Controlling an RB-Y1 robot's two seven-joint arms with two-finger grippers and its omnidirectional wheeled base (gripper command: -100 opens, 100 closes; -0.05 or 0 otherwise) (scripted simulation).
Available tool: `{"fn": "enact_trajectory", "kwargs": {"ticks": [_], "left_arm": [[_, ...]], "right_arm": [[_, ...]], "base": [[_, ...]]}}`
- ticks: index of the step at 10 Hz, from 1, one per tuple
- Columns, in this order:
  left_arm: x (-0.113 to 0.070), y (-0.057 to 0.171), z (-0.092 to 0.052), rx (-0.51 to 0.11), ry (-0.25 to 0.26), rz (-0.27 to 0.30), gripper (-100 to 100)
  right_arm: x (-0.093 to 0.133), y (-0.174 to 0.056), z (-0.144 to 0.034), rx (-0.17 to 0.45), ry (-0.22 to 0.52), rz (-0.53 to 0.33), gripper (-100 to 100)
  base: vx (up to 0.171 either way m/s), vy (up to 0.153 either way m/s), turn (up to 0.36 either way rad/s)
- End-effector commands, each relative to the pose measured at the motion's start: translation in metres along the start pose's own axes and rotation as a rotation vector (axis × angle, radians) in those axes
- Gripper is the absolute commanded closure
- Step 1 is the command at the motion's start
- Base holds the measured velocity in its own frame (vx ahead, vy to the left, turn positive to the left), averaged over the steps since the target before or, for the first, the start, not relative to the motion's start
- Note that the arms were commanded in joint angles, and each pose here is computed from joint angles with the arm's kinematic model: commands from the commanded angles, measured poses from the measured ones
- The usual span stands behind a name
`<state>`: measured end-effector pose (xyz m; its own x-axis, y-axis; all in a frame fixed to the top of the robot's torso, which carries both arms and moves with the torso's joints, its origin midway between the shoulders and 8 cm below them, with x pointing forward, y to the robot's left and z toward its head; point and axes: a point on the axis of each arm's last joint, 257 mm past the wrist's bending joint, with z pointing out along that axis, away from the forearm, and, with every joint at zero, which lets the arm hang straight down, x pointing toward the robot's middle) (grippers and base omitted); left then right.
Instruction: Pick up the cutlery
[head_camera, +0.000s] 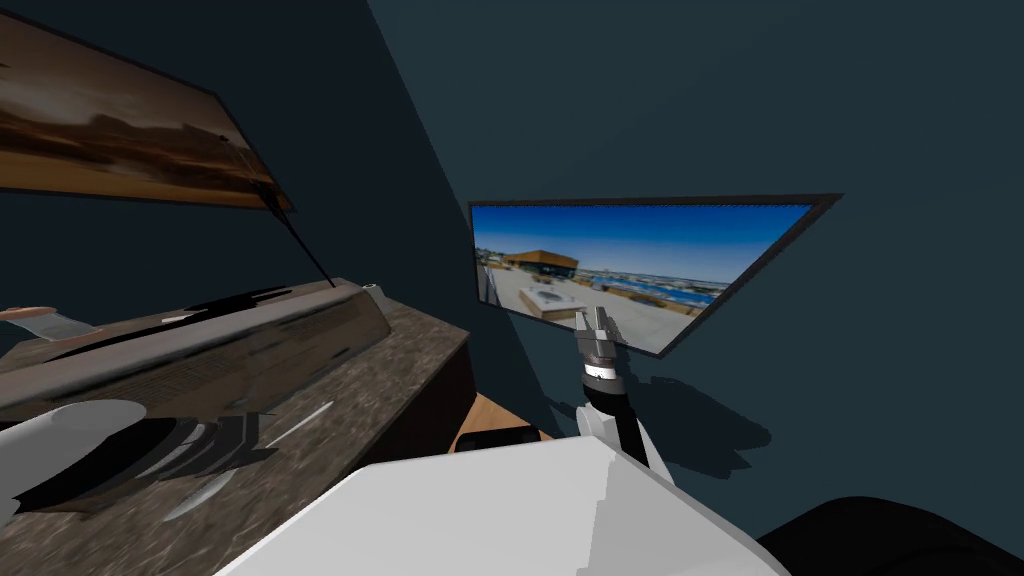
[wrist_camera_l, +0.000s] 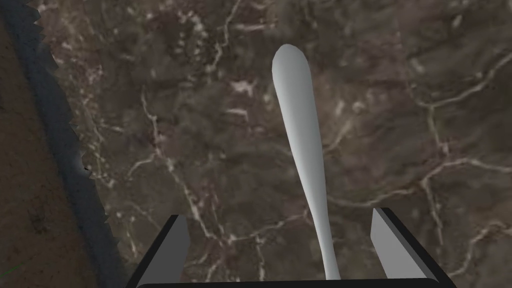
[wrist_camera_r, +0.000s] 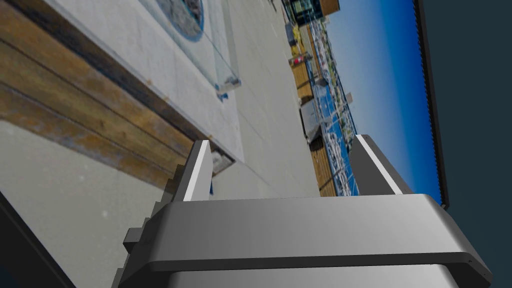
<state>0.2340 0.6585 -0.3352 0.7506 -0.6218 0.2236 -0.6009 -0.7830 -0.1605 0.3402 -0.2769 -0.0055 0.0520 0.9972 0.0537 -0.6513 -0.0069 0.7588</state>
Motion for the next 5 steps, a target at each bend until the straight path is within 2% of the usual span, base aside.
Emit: {"fn": "enact_trajectory", "kwargs": {"ticks": [1,2,3,5], "left_arm": [[-0.007,0.004,0.004,-0.016,0.006,0.009,-100],[-0.007,0.004,0.004,-0.016,0.007,0.031,-100],[-0.009,0.001,0.002,-0.01,0.024,0.02,-100],[-0.014,0.009,0.007,-0.03,0.025,0.051,-100]], "right_arm": [[0.0,0.0,0.0,0.0,0.0,0.0,0],[0.0,-0.003,-0.002,0.008,0.0,0.001,0],[0.001,-0.004,-0.002,0.012,0.001,0.002,0],[0.001,-0.01,-0.007,0.033,0.001,0.005,0]], "base": [[0.051,-0.06,0.067],[0.031,-0.035,0.017],[0.08,-0.079,0.066],[0.052,-0.051,0.045]]}}
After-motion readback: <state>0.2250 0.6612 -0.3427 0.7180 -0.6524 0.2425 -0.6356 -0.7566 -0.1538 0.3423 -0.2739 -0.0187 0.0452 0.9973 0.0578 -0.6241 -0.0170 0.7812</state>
